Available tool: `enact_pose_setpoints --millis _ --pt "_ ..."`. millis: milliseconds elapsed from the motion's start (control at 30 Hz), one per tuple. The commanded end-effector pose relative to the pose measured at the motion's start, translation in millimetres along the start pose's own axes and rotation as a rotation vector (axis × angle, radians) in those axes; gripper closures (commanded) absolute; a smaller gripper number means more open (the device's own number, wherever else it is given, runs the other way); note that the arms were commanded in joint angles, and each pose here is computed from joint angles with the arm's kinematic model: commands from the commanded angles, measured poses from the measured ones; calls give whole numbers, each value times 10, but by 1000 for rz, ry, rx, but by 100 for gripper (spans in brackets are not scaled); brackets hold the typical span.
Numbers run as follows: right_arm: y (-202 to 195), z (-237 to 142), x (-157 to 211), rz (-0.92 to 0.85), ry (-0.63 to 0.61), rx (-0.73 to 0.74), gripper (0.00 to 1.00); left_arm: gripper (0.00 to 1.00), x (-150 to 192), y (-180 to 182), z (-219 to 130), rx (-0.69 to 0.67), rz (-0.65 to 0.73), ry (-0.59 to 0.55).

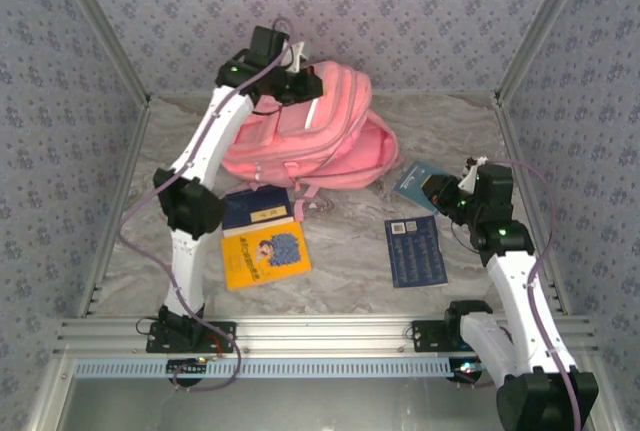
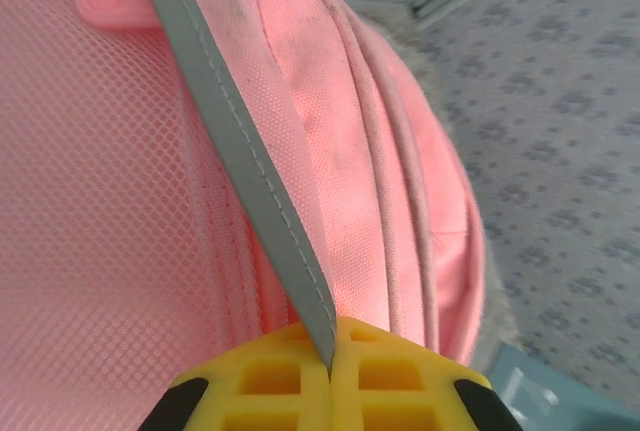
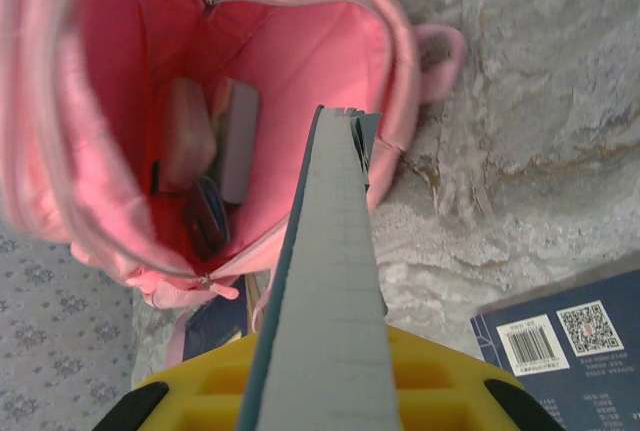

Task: Pack the student bag
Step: Open the student bag at the top-center of the table, then place the book in the student bag.

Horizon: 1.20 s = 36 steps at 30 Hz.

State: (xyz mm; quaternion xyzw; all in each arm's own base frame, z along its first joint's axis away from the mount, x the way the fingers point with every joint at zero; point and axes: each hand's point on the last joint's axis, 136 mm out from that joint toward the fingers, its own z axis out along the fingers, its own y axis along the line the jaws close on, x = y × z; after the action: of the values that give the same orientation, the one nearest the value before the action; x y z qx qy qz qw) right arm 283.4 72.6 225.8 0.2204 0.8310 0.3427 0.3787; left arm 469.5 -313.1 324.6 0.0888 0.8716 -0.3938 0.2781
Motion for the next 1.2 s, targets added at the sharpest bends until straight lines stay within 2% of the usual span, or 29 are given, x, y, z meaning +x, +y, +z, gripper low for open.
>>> enact_pose_setpoints --millis 0,267,500,667,800,1167 --pt "282 -153 -168 -60 -65 -67 100 100 -218 -798 -725 246 140 -118" --pt "793 -34 -162 -51 25 -319 100 100 -19 -927 -921 405 161 -42" --pt "1015 85 -139 -57 35 -378 100 100 91 -1092 -997 519 182 3" --pt "1172 445 -23 40 112 -434 100 100 86 -1162 -1040 558 182 6" --pt "1359 704 -6 100 122 -491 100 100 81 -1179 -1056 573 176 7" --pt "1574 1578 144 248 196 -555 100 100 67 -1256 -1156 611 172 0"
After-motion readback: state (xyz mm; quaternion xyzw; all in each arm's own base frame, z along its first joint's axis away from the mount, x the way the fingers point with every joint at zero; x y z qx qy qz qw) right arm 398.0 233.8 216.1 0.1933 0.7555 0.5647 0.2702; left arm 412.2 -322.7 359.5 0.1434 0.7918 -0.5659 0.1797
